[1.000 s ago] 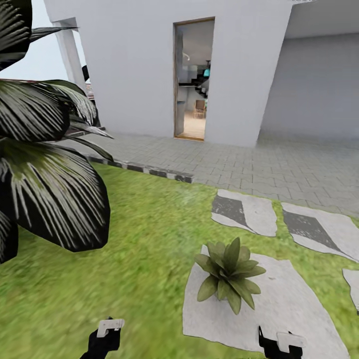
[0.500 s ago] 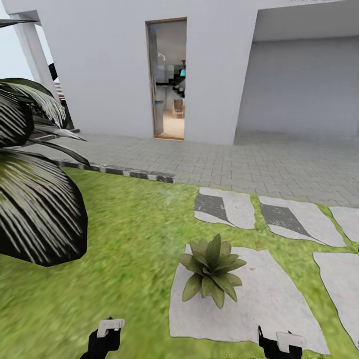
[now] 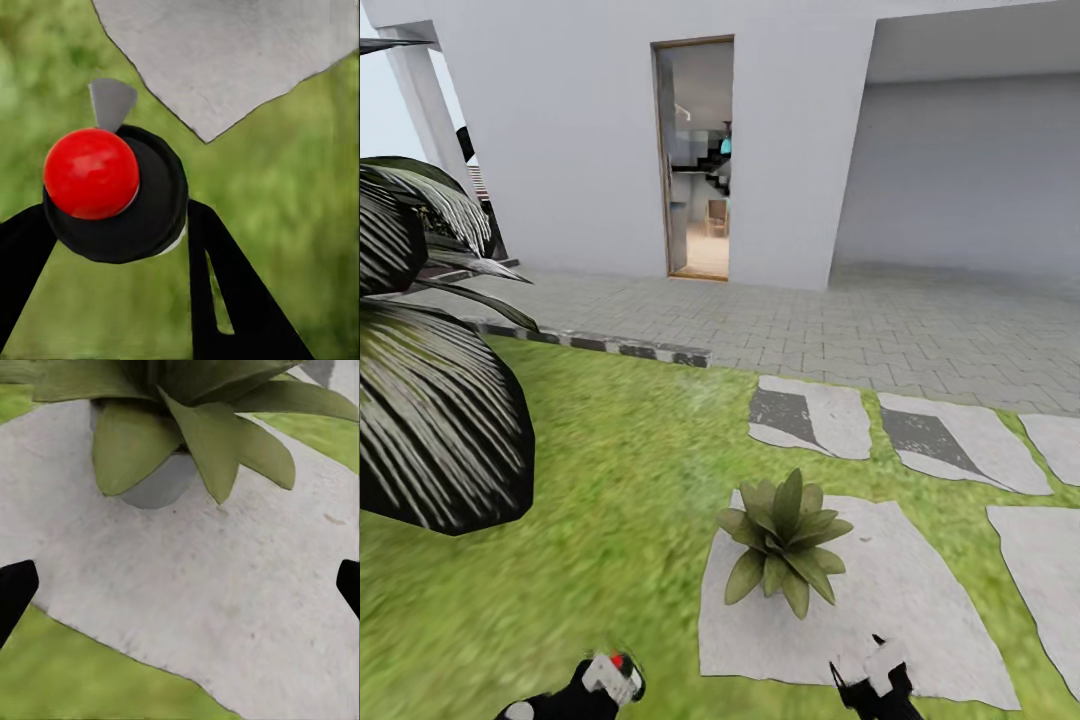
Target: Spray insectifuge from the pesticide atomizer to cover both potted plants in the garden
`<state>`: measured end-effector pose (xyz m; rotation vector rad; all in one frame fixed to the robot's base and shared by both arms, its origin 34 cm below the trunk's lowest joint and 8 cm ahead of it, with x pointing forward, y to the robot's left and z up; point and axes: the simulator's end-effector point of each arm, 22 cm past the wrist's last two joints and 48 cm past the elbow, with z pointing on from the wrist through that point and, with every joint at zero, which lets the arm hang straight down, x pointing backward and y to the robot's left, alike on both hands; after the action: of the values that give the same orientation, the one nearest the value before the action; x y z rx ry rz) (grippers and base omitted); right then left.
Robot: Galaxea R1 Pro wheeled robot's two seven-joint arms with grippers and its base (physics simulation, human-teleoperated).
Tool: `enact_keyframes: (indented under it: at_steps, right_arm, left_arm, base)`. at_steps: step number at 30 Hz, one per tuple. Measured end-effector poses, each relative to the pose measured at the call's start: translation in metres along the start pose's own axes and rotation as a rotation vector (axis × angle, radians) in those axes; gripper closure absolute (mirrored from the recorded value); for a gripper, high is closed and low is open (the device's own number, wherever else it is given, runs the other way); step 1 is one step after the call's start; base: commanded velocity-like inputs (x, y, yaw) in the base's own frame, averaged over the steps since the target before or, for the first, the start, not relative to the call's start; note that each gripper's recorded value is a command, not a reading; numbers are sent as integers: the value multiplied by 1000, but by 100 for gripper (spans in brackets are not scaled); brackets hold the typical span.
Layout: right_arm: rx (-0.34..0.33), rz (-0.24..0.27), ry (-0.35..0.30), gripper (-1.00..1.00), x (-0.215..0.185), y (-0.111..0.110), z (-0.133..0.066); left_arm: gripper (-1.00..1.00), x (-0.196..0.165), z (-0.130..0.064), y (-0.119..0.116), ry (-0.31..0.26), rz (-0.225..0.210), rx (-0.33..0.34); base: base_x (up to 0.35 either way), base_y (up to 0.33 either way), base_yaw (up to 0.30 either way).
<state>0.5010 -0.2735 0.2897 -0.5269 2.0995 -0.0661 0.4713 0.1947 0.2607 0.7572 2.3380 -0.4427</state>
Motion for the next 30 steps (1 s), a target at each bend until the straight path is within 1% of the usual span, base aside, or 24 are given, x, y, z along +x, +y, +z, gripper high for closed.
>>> enact_keyframes:
  at_steps: [1, 2, 3, 5, 6, 9, 10, 11, 12, 14, 15, 17, 18, 21, 26, 30]
  right_arm:
    - [-61, -14, 0, -100, 0, 13, 0]
    - [-147, -22, -1, -100, -1, 33, -2]
    - [-195, -24, 0, -100, -1, 43, -3]
    - [-272, -29, 4, -100, 0, 60, -7]
    - [-321, -29, 16, -100, 3, 70, -10]
    - [-440, -28, 55, -100, 9, 93, -18]
    - [-506, -49, 68, -100, 6, 101, -20]
    - [-546, -72, 73, -100, 3, 104, -21]
    - [-545, -69, 76, -100, 4, 104, -21]
    - [-542, -70, 75, -100, 4, 103, -21]
    - [-541, -70, 74, -100, 3, 103, -20]
    - [-554, -69, 73, -100, 2, 109, -21]
    - [-554, -75, 75, -100, 3, 107, -21]
    - [-547, -84, 74, -100, 4, 101, -21]
    - [-562, -118, 69, -100, 0, 96, -20]
    - [-583, -146, 60, -100, -6, 99, -19]
  left_arm:
    - [100, 6, -4, -4, 20, 15, 46]
    - [100, 9, -8, -6, 36, 28, 84]
    - [100, 7, -11, -6, 49, 45, 127]
    - [100, 3, -14, -6, 72, 68, 176]
    - [100, 3, -17, -8, 98, 84, 211]
    - [100, 2, -19, -13, 162, 136, 271]
    - [100, -1, -20, -12, 195, 163, 285]
    - [100, -2, -21, -10, 219, 173, 290]
    - [100, -3, -19, -15, 212, 179, 297]
    - [100, -7, -17, -18, 205, 203, 304]
    - [100, -10, -17, -17, 203, 209, 303]
    - [100, -13, -19, -11, 209, 225, 301]
    - [100, -17, -19, -7, 207, 235, 300]
    - [100, -18, -20, -8, 215, 252, 314]
    - [100, -15, -23, -13, 235, 273, 345]
    - [100, -13, -23, -21, 249, 288, 375]
  base:
    - [0, 0, 0]
    - [0, 0, 0]
    - [0, 0, 0]
    - [0, 0, 0]
    - [0, 0, 0]
    - [0, 0, 0]
    - [0, 0, 0]
    - [0, 0, 0]
    - [0, 0, 0]
    - [0, 0, 0]
    - [0, 0, 0]
    - [0, 0, 0]
    - [0, 0, 0]
    - [0, 0, 0]
    - [0, 0, 0]
    - [0, 0, 0]
